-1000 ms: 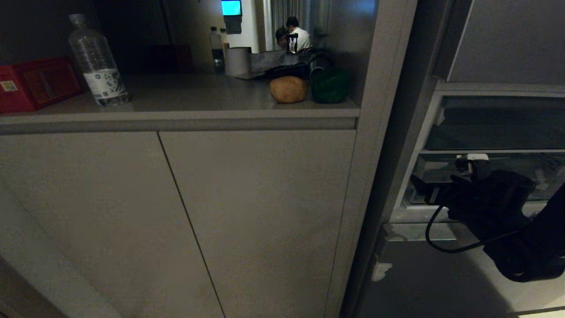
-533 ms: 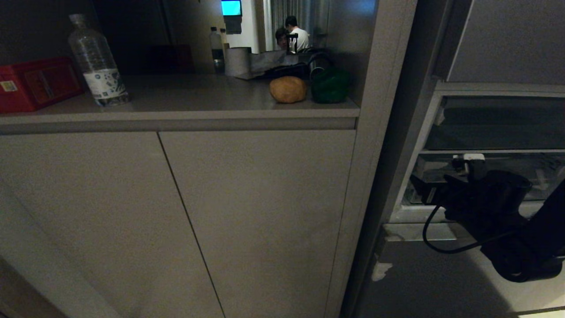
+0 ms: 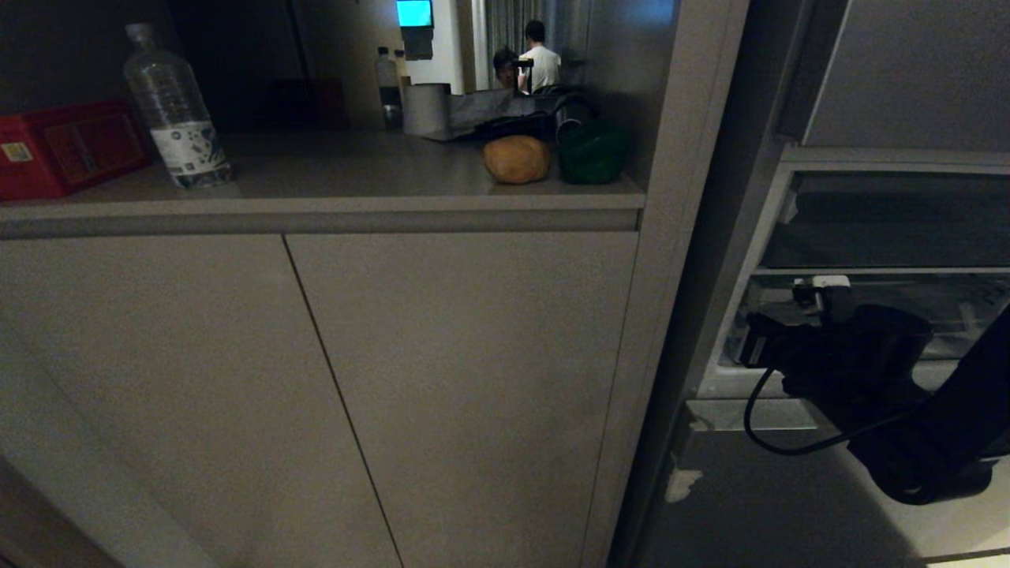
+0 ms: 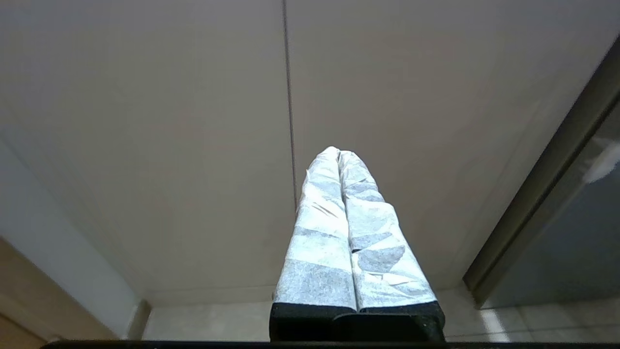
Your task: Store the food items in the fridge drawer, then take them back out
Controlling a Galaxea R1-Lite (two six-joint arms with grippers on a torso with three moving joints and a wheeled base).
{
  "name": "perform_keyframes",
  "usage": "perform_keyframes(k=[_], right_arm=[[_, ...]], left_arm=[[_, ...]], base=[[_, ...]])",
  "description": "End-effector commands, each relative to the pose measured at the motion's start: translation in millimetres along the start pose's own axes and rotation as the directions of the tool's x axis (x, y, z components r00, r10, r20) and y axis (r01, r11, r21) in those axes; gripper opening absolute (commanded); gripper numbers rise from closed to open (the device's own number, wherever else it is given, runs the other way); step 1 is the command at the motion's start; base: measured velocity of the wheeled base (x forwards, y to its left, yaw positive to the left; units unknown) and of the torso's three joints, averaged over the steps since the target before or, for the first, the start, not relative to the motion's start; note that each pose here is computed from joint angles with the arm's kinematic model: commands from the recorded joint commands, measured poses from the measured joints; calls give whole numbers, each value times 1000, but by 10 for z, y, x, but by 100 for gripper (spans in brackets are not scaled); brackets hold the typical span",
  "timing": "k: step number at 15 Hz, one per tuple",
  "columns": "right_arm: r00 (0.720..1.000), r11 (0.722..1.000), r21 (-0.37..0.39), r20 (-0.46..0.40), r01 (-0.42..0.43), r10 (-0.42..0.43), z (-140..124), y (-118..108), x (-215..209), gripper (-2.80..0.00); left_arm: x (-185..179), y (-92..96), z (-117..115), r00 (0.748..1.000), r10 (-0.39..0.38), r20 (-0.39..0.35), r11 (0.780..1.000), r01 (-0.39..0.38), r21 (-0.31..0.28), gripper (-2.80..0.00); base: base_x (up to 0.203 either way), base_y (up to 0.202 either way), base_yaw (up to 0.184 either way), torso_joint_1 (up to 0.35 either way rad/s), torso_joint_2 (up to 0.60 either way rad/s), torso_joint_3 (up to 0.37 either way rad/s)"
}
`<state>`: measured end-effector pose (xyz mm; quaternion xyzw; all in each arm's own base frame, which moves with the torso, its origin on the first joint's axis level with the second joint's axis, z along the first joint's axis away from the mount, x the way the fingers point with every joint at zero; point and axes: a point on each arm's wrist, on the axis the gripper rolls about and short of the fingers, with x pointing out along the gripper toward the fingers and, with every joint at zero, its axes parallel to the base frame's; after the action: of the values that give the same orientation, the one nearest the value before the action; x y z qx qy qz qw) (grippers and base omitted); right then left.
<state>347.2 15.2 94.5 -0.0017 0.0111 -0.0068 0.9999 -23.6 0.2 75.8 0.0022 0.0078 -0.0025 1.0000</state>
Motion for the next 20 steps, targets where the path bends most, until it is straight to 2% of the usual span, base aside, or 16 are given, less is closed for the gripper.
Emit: perform_keyframes(k=[1, 7, 11, 17, 18, 20], right_arm=[[1000, 1000, 1, 5, -3, 3, 5, 19, -20, -280], [1000, 1000, 2, -14, -5, 5, 95, -2, -333, -280], [998, 1000, 15, -65, -10, 11, 140, -31, -877, -280], [995, 997, 65, -85, -48, 53, 177, -24, -1786, -280], [995, 996, 70, -80, -49, 54, 189, -30, -1858, 0], [996, 996, 71, -67, -49, 54, 239, -40, -1949, 0]], left_arm=[[0, 0, -1, 1000, 0, 0, 1000, 0, 0, -280], [0, 0, -1, 1000, 0, 0, 1000, 0, 0, -280], [0, 0, -1, 1000, 0, 0, 1000, 0, 0, -280], [0, 0, -1, 1000, 0, 0, 1000, 0, 0, -280], [0, 0, -1, 1000, 0, 0, 1000, 0, 0, -280], [0, 0, -1, 1000, 0, 0, 1000, 0, 0, -280]], base=[[0, 0, 0, 0, 0, 0], [0, 0, 0, 0, 0, 0], [0, 0, 0, 0, 0, 0], [0, 0, 0, 0, 0, 0], [0, 0, 0, 0, 0, 0], [0, 0, 0, 0, 0, 0]])
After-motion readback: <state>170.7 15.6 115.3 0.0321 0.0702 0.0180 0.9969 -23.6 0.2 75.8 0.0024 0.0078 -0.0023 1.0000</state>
